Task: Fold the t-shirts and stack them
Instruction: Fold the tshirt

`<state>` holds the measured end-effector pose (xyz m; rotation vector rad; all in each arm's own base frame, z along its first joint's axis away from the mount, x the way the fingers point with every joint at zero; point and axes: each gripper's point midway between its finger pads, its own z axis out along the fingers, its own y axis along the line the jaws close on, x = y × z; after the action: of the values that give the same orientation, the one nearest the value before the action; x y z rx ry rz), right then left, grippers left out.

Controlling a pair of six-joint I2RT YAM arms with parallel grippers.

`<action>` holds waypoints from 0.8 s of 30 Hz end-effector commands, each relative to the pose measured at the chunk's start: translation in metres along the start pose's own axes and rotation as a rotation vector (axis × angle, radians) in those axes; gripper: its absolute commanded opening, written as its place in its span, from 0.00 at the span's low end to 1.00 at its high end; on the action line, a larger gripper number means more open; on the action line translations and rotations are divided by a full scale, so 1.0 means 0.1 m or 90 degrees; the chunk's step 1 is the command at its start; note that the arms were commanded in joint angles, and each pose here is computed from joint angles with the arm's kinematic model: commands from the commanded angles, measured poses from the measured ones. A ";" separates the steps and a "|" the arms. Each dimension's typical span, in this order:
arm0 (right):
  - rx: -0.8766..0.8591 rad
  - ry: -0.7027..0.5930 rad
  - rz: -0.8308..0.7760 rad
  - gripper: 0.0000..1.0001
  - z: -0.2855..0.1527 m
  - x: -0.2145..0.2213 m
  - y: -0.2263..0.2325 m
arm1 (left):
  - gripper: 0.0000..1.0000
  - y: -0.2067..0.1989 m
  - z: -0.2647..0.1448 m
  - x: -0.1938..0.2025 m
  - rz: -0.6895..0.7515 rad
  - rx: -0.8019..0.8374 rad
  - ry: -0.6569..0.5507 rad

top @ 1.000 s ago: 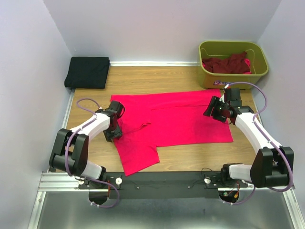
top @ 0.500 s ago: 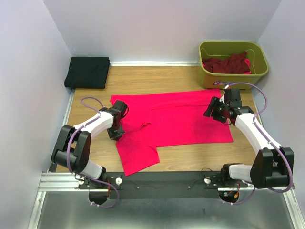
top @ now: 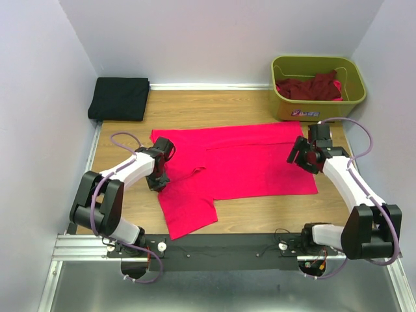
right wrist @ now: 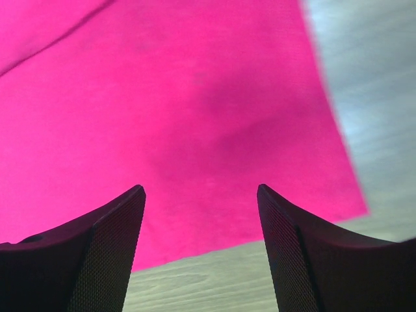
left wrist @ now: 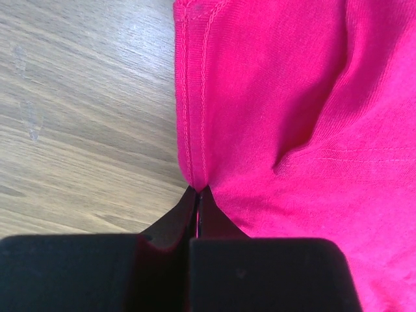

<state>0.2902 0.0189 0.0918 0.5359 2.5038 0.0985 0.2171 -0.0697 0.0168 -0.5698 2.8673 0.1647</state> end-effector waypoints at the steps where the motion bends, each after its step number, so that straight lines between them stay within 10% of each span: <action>1: 0.123 0.018 0.073 0.77 -0.01 0.11 -0.52 | 0.00 0.03 -0.02 0.06 0.025 0.007 0.001; 24: 0.212 0.157 0.305 0.61 0.20 0.69 -1.12 | 0.00 -0.02 -0.09 -0.12 0.055 0.051 -0.042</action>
<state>0.2207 -0.0610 0.0281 1.2154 2.5752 -0.0763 0.2213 -0.0667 0.0223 -0.4301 2.8546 0.1207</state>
